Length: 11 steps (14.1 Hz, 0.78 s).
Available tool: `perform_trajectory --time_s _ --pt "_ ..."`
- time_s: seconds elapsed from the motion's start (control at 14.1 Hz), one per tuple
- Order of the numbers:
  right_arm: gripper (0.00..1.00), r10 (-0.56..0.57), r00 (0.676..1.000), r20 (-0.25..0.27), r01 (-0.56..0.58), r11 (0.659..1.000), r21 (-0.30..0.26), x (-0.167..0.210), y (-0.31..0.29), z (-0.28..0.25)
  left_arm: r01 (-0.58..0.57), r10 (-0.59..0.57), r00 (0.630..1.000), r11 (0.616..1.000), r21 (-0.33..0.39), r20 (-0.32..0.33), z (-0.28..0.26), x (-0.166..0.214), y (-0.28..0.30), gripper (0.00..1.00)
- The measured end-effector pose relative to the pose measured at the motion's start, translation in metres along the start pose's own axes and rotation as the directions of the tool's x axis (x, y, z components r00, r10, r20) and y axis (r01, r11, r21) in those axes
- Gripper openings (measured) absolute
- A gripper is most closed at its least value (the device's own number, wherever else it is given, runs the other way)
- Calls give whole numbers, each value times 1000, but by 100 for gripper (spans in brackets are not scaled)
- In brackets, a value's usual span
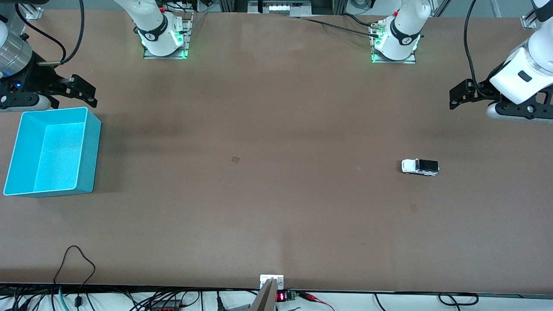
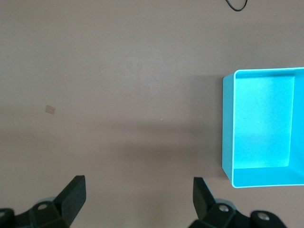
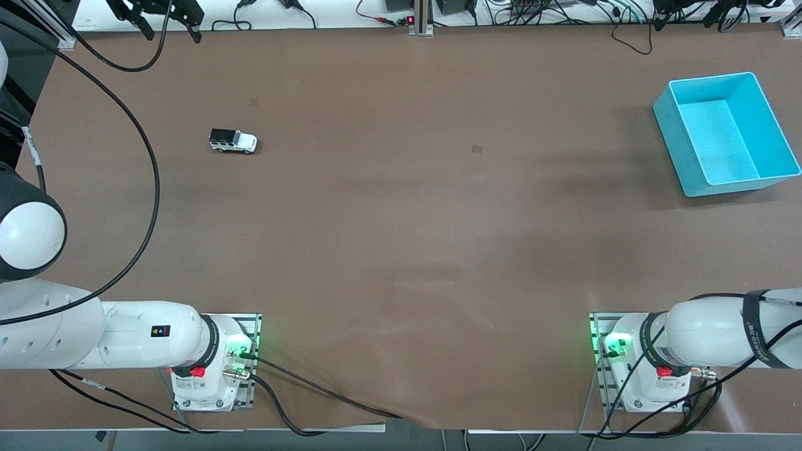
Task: Wind and store white jeep toy
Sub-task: 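Move the left gripper down toward the white toy jeep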
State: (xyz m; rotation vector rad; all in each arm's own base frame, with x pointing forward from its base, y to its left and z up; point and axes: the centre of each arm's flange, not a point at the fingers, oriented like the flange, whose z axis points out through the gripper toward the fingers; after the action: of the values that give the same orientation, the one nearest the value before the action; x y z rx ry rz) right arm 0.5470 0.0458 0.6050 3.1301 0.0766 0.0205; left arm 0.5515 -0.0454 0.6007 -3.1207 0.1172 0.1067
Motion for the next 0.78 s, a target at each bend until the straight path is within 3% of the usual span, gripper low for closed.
perform_trajectory --time_s 0.5,0.78 --pt "100 0 1000 0 0 1000 0 0 0 0 0 0 1000 1000 0 3 0 0 0 100" --pt "100 0 1000 0 0 1000 0 0 0 0 0 0 997 1000 -1 73 12 -3 0 100"
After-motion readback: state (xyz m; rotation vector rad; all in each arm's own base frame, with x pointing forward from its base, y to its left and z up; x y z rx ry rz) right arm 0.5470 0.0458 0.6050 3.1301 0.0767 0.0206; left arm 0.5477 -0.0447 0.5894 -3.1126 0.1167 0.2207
